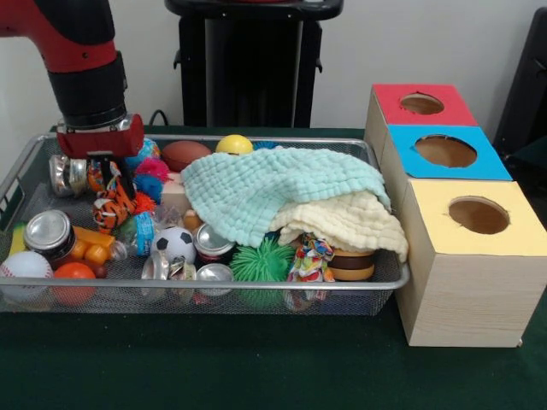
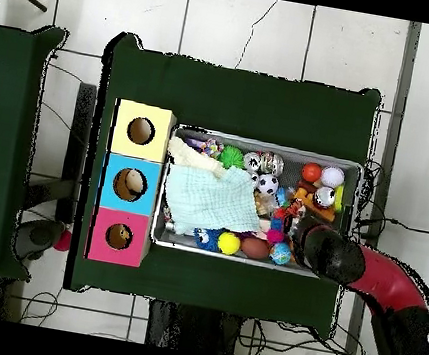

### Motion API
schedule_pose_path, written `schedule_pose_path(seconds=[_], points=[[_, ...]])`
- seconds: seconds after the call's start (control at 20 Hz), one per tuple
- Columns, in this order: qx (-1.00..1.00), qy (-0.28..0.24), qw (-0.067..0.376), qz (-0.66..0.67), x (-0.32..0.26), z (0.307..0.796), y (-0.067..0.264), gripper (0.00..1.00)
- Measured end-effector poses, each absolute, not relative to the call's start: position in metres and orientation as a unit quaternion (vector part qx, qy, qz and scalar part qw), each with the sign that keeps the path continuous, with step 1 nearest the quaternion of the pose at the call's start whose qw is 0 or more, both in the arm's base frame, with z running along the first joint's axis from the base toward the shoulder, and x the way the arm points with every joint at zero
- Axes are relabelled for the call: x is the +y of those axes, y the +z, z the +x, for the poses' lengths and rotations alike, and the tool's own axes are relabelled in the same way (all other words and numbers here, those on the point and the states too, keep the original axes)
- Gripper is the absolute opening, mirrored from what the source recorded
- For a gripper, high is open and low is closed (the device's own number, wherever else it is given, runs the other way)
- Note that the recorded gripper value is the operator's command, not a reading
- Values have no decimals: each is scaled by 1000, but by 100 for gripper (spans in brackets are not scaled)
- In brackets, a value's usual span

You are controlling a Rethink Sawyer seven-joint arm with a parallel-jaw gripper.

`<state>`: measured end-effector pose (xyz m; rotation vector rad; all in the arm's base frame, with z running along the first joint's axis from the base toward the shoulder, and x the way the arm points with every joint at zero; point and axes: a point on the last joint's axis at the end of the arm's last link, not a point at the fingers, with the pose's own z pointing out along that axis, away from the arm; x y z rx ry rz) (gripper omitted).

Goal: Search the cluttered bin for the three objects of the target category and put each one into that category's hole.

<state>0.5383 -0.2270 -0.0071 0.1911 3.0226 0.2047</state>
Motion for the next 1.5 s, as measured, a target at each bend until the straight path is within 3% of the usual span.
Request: schedule_pose_path(seconds=[1.1, 1.5], points=[[984, 150, 46, 85, -156, 554, 30, 0], [985, 157, 31, 62, -123, 546, 36, 0]])
